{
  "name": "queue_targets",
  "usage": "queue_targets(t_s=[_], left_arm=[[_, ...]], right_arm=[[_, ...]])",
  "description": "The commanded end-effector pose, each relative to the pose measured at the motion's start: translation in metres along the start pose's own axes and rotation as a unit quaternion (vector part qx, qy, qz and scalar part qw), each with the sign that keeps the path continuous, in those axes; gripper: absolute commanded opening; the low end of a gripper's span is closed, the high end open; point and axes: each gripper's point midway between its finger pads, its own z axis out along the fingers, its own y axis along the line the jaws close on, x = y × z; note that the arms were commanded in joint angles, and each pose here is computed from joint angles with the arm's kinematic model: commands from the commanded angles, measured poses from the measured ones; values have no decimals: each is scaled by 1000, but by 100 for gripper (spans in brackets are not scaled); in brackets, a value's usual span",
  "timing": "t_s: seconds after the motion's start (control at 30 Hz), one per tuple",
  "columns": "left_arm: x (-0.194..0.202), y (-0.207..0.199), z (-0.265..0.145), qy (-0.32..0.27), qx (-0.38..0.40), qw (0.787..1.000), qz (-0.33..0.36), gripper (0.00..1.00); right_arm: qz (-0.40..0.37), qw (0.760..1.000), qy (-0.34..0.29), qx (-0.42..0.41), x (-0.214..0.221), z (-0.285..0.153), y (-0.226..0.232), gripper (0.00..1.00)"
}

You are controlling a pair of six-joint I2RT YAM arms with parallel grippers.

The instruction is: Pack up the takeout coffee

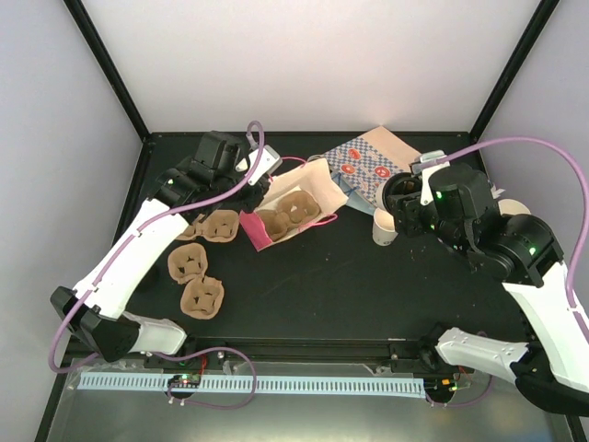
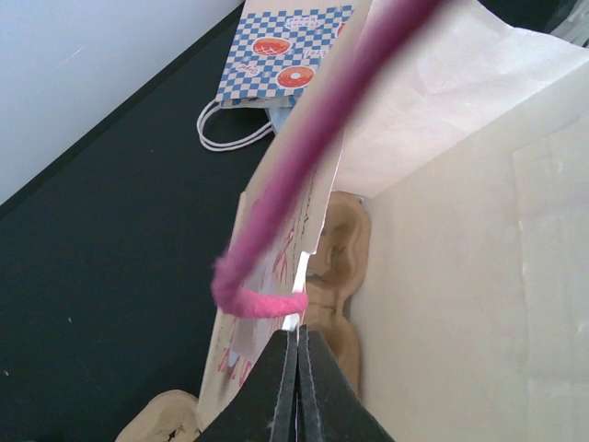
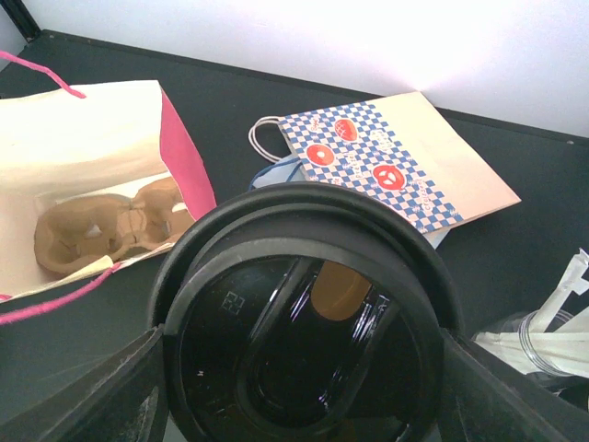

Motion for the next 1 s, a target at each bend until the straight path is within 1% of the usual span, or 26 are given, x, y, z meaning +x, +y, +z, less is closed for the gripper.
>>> queue_targets(t_s=[0.0,0.2,0.4,0.7,0.87,0.97], left_arm=[[-8,-1,-12,-19,-12,1000,17,2],[-10,-2,-14,-20,-16,999,21,1],[-10,-2,-13,-18,-21,999,25,2],[-6,-3,-7,-17,-23,999,34,1],[-6,-6,-5,-18,-19,999,38,2],[-6,-8,-4,-20,-16,999,39,1]], right_arm=[[-2,1000,-15,-7,-4,-4,0,67],[-2,1000,-18,-13,-4,-5,1,67],[-6,999,-30,-41,-7,-10,9,67],[-19,994,-49,-97,-7,-15,26,66],[-27,987,-66,-142,-13,-21,41,65],[-37,983,-64,-168,-15,-19,53,64]])
